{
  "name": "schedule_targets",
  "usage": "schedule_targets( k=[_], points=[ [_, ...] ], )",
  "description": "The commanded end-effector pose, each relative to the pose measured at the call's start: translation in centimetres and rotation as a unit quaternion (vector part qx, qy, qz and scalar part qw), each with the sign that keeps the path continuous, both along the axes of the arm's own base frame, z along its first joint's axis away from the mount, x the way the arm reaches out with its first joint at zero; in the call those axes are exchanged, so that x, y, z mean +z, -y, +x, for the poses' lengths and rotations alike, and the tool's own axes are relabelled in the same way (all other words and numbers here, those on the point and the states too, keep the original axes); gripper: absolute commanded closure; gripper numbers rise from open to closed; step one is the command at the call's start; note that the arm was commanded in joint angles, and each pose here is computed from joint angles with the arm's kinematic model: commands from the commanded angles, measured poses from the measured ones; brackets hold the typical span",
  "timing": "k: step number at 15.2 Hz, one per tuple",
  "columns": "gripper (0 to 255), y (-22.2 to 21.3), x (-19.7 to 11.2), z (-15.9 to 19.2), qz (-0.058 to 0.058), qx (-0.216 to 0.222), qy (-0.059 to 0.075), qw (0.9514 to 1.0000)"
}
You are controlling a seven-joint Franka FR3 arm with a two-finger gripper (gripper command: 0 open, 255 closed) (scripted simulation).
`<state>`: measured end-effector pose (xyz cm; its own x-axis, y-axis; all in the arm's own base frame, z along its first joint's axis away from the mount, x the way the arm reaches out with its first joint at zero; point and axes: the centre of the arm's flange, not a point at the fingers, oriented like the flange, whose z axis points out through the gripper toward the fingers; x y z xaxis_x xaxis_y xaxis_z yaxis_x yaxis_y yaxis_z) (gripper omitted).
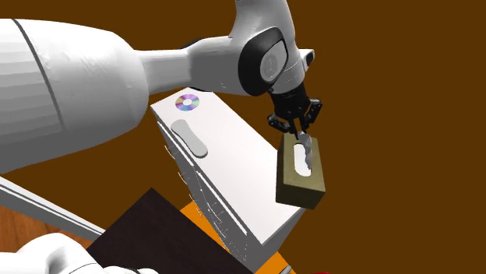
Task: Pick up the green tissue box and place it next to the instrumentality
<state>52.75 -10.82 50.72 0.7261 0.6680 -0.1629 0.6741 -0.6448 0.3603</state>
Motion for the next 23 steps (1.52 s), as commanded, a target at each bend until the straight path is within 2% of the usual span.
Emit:
schedule_targets(
  k=[1,15,23],
  points=[
    [255,0.0,1.1,0.0,0.000,0.000,0.000,1.0000],
    [255,0.0,8.0,0.0,0.000,0.000,0.000,1.0000],
    [255,-10.4,8.1,1.6,0.000,0.000,0.000,1.0000]
  ],
)
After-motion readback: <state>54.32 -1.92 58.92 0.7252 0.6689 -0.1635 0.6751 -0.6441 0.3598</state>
